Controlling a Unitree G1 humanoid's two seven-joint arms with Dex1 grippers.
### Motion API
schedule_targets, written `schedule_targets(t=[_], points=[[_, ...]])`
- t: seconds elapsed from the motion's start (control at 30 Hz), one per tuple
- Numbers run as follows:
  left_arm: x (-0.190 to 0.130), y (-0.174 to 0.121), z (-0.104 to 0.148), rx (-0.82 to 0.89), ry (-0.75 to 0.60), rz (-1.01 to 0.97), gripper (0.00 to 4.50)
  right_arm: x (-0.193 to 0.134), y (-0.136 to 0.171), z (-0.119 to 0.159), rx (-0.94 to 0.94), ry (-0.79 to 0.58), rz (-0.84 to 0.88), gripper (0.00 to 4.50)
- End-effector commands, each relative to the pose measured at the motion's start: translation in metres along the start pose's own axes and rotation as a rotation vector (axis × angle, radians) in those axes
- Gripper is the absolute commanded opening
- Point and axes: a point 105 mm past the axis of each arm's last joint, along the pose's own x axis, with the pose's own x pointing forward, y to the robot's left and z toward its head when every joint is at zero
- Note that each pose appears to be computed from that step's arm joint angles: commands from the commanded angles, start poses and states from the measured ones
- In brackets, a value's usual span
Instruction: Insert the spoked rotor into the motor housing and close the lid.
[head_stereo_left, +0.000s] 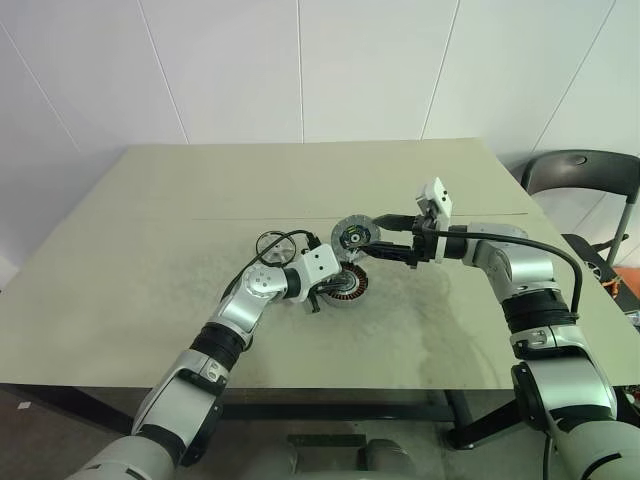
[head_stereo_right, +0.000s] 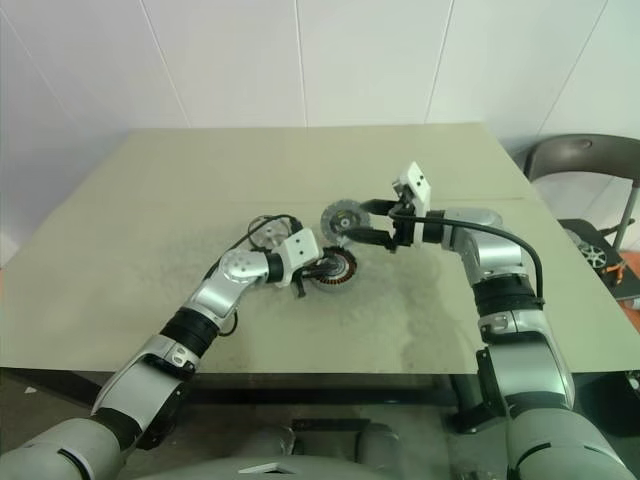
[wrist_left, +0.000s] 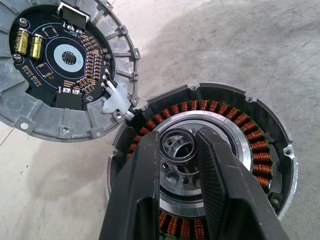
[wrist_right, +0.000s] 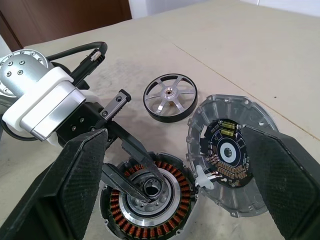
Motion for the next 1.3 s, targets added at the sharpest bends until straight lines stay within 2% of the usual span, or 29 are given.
schedule_targets(t=[0.03, 0.43, 0.67, 0.77, 0.9, 0.97, 1.13, 1.23, 1.3], points=[[-0.001, -0.008, -0.017, -0.007, 0.074, -0.027, 0.75, 0.000, 0.001, 0.012, -0.031, -0.040, 0.002, 4.50], [0.002, -0.018, -0.017, -0.031, 0.060, -0.055, 0.75, 0.000, 0.002, 0.010, -0.025, -0.034, 0.007, 4.50], [0.001, -0.018, -0.015, -0.040, 0.054, -0.046, 2.95, 0.000, 0.003, 0.011, -0.026, -0.036, 0.008, 4.50], [0.001, -0.005, -0.001, -0.111, -0.030, 0.030, 3.89, 0.001, 0.005, 0.013, -0.010, -0.053, 0.025, 4.50], [-0.012, 0.010, 0.044, -0.302, -0.276, 0.068, 3.89, 0.000, 0.021, 0.021, 0.051, -0.123, 0.114, 4.50], [-0.018, 0.012, 0.050, -0.312, -0.301, 0.078, 3.89, 0.001, 0.029, 0.023, 0.063, -0.137, 0.143, 4.50], [-0.032, 0.016, 0.046, -0.313, -0.289, 0.122, 3.89, 0.005, 0.036, 0.028, 0.080, -0.173, 0.168, 4.50], [-0.041, 0.020, 0.048, -0.324, -0.303, 0.158, 3.93, 0.006, 0.042, 0.042, 0.088, -0.238, 0.205, 3.89], [-0.050, 0.026, 0.047, -0.324, -0.306, 0.200, 3.93, 0.010, 0.050, 0.046, 0.089, -0.248, 0.245, 3.21]])
